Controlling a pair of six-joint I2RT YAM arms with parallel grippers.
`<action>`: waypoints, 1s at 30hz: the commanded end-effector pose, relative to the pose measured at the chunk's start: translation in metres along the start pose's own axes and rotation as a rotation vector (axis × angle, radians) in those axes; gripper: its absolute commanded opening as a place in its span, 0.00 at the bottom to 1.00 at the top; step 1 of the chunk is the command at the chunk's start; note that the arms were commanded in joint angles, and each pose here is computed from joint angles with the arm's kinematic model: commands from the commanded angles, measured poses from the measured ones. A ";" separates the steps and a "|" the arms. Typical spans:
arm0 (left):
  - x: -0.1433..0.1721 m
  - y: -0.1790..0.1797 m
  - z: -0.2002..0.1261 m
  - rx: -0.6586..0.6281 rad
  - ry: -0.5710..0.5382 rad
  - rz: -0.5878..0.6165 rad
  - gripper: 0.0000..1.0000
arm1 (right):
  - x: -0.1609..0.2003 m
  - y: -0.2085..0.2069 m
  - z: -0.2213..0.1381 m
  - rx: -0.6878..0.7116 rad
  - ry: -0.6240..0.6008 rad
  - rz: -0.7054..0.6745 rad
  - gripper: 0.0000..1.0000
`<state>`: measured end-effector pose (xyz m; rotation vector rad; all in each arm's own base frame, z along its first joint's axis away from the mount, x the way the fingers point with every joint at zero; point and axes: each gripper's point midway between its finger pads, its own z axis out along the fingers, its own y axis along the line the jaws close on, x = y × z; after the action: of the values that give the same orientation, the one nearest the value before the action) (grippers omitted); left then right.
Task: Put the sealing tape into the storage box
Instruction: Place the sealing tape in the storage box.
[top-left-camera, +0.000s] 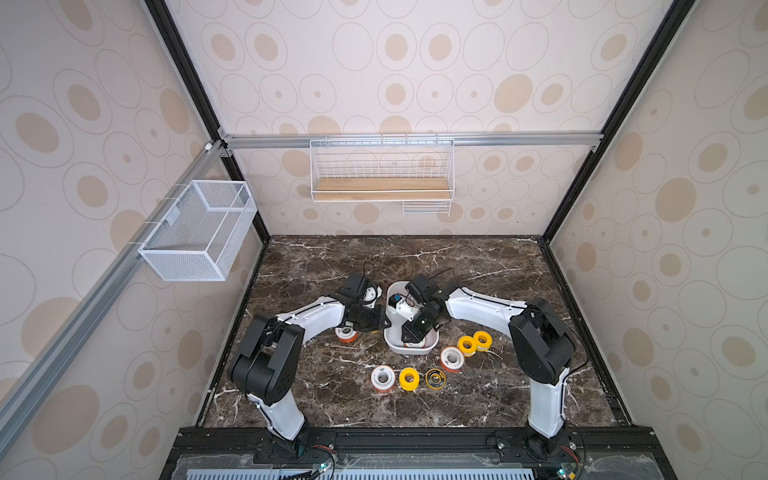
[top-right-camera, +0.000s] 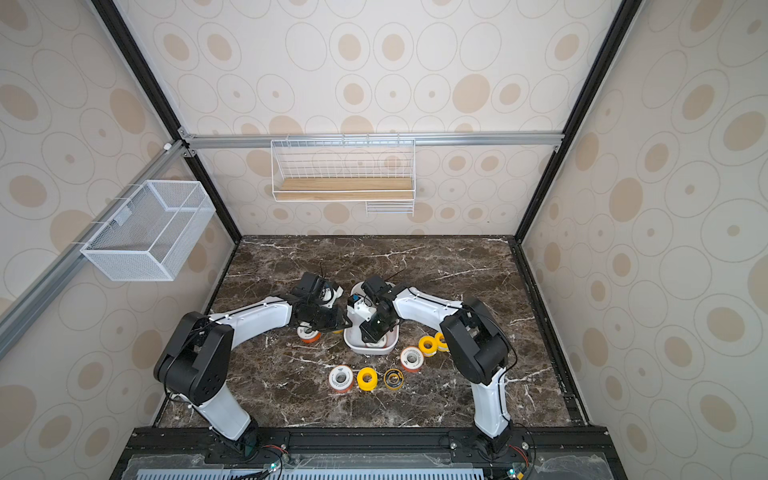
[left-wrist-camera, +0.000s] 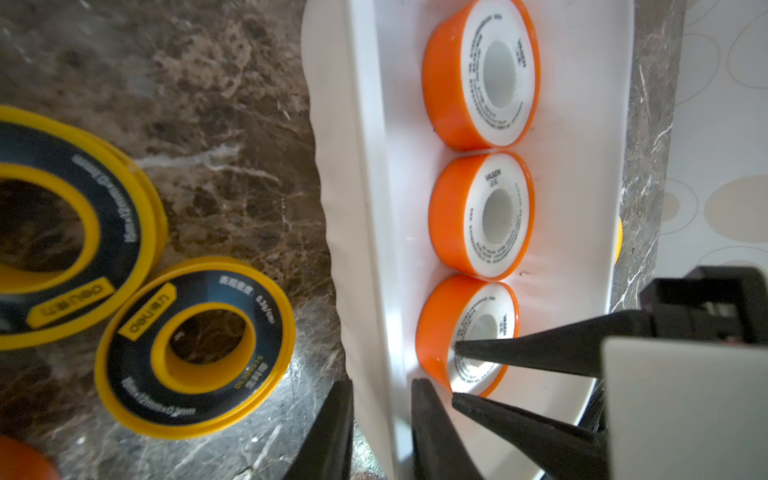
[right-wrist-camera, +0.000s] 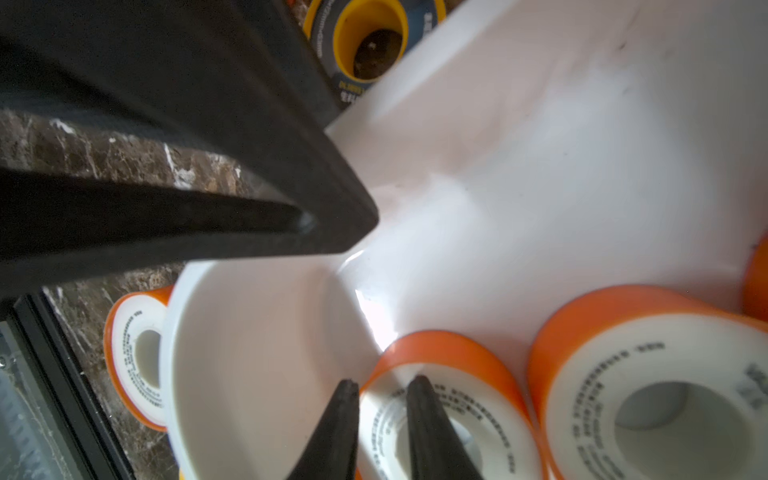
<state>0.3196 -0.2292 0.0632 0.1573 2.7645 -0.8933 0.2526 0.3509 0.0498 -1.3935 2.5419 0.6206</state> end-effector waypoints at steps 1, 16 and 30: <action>-0.007 -0.006 -0.001 0.006 -0.001 0.009 0.29 | 0.018 -0.006 -0.004 0.062 0.059 0.008 0.26; -0.008 -0.009 -0.003 0.011 -0.001 0.008 0.29 | 0.030 -0.004 -0.018 0.090 0.052 0.006 0.29; -0.021 -0.016 -0.060 -0.112 -0.127 0.071 0.55 | 0.002 -0.003 -0.091 0.145 -0.235 0.013 0.48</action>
<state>0.3208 -0.2207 0.1039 0.1666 2.6959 -0.8303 0.2491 0.3180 0.1234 -1.2664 2.3735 0.5689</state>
